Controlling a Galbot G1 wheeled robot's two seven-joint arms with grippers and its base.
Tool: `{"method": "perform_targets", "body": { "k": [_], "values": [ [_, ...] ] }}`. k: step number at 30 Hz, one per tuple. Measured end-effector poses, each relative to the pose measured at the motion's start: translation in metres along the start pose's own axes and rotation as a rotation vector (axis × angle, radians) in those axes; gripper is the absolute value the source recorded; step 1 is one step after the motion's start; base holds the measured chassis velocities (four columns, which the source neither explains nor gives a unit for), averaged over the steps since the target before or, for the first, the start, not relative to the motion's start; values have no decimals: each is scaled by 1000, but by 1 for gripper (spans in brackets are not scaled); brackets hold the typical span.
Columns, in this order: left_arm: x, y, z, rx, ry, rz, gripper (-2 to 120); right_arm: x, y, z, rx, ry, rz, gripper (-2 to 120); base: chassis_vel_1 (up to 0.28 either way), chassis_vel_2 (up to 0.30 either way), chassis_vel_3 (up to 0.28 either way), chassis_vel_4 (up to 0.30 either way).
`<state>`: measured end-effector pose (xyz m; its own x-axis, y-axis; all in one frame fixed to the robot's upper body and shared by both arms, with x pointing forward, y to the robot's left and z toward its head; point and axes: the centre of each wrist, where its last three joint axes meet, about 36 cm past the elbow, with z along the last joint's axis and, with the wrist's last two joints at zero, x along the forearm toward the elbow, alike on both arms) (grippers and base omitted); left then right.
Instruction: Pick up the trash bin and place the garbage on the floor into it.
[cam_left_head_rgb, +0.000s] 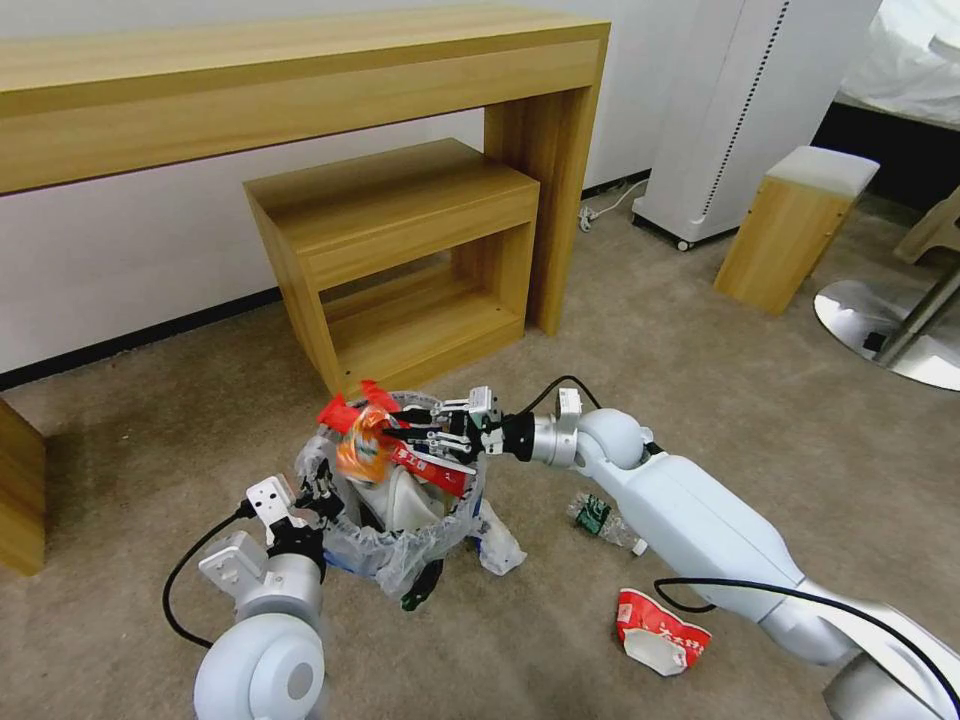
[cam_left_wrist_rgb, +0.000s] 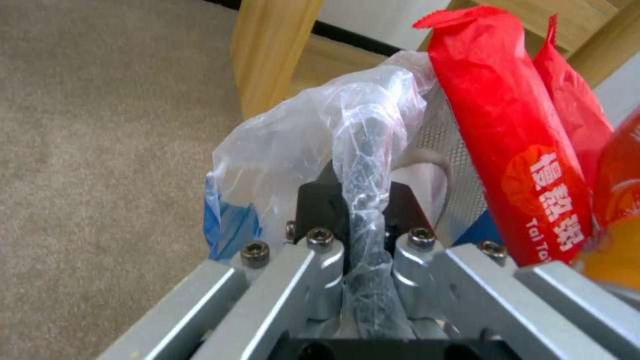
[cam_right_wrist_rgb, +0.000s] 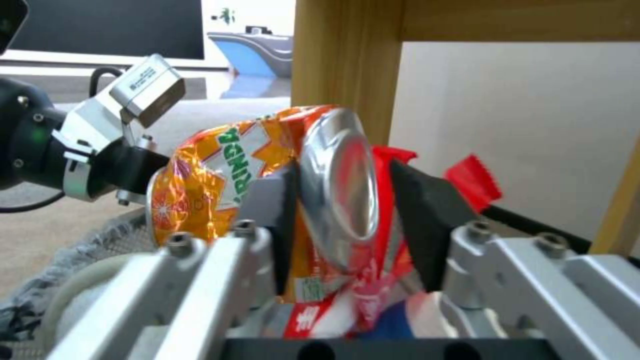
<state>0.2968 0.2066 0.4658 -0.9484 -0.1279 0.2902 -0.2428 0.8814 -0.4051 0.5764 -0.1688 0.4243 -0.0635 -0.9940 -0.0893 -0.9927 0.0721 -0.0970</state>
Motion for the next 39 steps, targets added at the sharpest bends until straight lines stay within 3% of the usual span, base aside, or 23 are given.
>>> {"method": "perform_targets", "body": {
  "k": [2, 5, 6, 8, 9, 12, 16, 18, 19, 22, 23, 26, 27, 29, 31, 36, 39],
  "values": [
    [0, 0, 0, 0, -1, 0, 3, 3, 0, -2, 3, -1, 3, 46, 0, 0, 0, 0],
    [0, 3, -3, -5, -8, -9, 3, 22, -4, -19, 24, -36, 46, 63, 0, 0, 0, 0],
    [0, 3, -3, -5, -8, -9, 3, 22, -4, -19, 24, -36, 46, 63, 0, 0, 0, 0],
    [-3, 9, -6, -3, -15, -21, 3, 47, -4, -40, 35, -99, 155, 71, 0, 0, 0, 0],
    [-3, 9, -6, -3, -15, -21, 3, 47, -4, -40, 35, -99, 155, 71, 0, 0, 0, 0],
    [-11, 18, -11, 10, -13, -44, 3, 80, 5, -67, 60, -178, 319, 88, 0, 0, 0, 0],
    [-15, 23, -15, 21, -13, -58, 3, 102, 18, -78, 68, -203, 419, 96, 0, 0, 0, 0],
    [-17, 27, -20, 30, -15, -70, 3, 128, 42, -80, 78, -174, 566, 100, 0, 0, 0, 0],
    [-17, 27, -20, 30, -15, -70, 3, 128, 42, -80, 78, -174, 566, 100, 0, 0, 0, 0],
    [-16, 30, -27, 36, -24, -77, 3, 159, 86, -72, 69, -67, 813, 100, 0, 0, 0, 0],
    [-16, 30, -27, 36, -24, -77, 3, 159, 86, -72, 69, -67, 813, 100, 0, 0, 0, 0],
    [-11, 32, -36, 46, -35, -77, 3, 178, 130, -63, -3, 4, 1016, 100, 0, 0, 0, 0],
    [-11, 32, -36, 46, -35, -77, 3, 178, 130, -63, -3, 4, 1016, 100, 0, 0, 0, 0],
    [-8, 35, -41, 50, -46, -82, 3, 189, 165, -50, -62, 45, 1097, 100, 0, 0, 0, 0],
    [-7, 36, -43, 52, -50, -84, 3, 193, 176, -47, -70, 53, 1113, 100, 0, 0, 0, 0],
    [-1, 40, -51, 62, -67, -88, 3, 202, 213, -45, 12, 45, 1193, 100, 0, 0, 0, 0],
    [1, 41, -54, 60, -75, -89, 3, 202, 222, -48, 50, 43, 1237, 100, 0, 0, 0, 0]
  ]
}}
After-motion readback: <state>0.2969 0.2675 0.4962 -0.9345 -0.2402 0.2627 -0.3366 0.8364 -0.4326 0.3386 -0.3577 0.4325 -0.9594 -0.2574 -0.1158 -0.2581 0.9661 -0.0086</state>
